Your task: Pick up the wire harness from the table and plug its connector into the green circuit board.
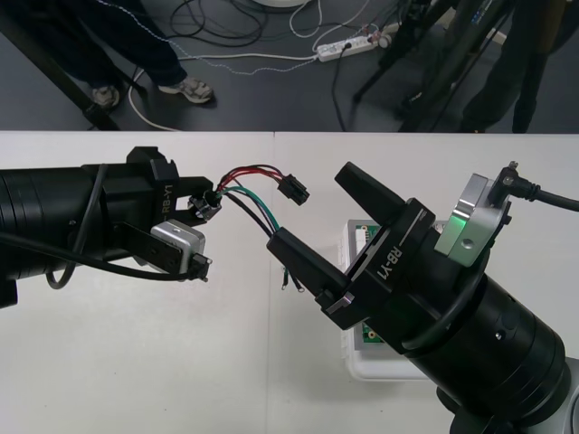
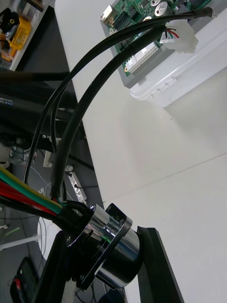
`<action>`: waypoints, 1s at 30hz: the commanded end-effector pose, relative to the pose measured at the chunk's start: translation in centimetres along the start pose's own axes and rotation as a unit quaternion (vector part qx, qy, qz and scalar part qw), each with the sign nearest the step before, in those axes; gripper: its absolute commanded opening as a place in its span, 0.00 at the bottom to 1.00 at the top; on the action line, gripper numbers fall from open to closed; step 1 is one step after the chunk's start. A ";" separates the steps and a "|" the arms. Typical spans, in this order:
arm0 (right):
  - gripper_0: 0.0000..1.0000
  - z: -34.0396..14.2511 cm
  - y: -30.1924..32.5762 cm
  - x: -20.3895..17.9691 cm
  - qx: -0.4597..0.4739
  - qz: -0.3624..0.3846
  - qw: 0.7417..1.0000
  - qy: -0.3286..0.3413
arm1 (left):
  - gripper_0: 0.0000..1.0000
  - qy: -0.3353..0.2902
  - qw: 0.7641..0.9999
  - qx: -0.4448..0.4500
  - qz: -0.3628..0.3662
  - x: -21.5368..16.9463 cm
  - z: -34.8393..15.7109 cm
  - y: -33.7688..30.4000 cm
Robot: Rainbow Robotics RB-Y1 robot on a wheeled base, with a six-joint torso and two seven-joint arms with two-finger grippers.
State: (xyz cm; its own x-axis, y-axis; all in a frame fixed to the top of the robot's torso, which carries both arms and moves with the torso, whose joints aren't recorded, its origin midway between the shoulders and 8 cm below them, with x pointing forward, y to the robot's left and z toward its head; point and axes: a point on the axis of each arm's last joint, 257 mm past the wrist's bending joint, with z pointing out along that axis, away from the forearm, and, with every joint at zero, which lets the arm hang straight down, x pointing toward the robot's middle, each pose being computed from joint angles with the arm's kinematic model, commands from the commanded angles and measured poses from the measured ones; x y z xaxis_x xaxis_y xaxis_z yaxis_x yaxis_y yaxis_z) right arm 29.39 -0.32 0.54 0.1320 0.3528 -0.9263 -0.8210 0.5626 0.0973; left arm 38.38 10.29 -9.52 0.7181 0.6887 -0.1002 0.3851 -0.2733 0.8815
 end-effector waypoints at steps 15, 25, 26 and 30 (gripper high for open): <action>1.00 2.3 -0.3 -0.4 -0.007 0.010 1.000 -0.021 | 0.00 -0.003 0.999 -0.003 0.043 -1.1 0.0 0.0; 1.00 3.0 -0.8 -0.6 -0.005 0.009 1.000 -0.028 | 0.00 -0.003 0.999 -0.004 0.043 -1.1 0.0 0.1; 1.00 3.1 -0.9 -0.7 -0.005 0.007 1.000 -0.029 | 0.00 -0.002 0.999 -0.004 0.043 -1.1 0.0 0.1; 1.00 3.0 -1.0 -0.5 -0.004 0.007 1.000 -0.026 | 0.00 -0.003 0.999 -0.005 0.042 -1.1 0.0 0.2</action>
State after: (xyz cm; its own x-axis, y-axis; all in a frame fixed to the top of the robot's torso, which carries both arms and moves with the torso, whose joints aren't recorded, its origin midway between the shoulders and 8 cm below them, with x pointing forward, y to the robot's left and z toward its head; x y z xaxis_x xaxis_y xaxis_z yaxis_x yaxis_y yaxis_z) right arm 32.48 0.35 0.69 0.1630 0.3568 -0.9198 -0.8086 0.5825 0.0827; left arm 38.14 9.79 -9.71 0.7271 0.6790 -0.1016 0.3849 -0.2805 0.8793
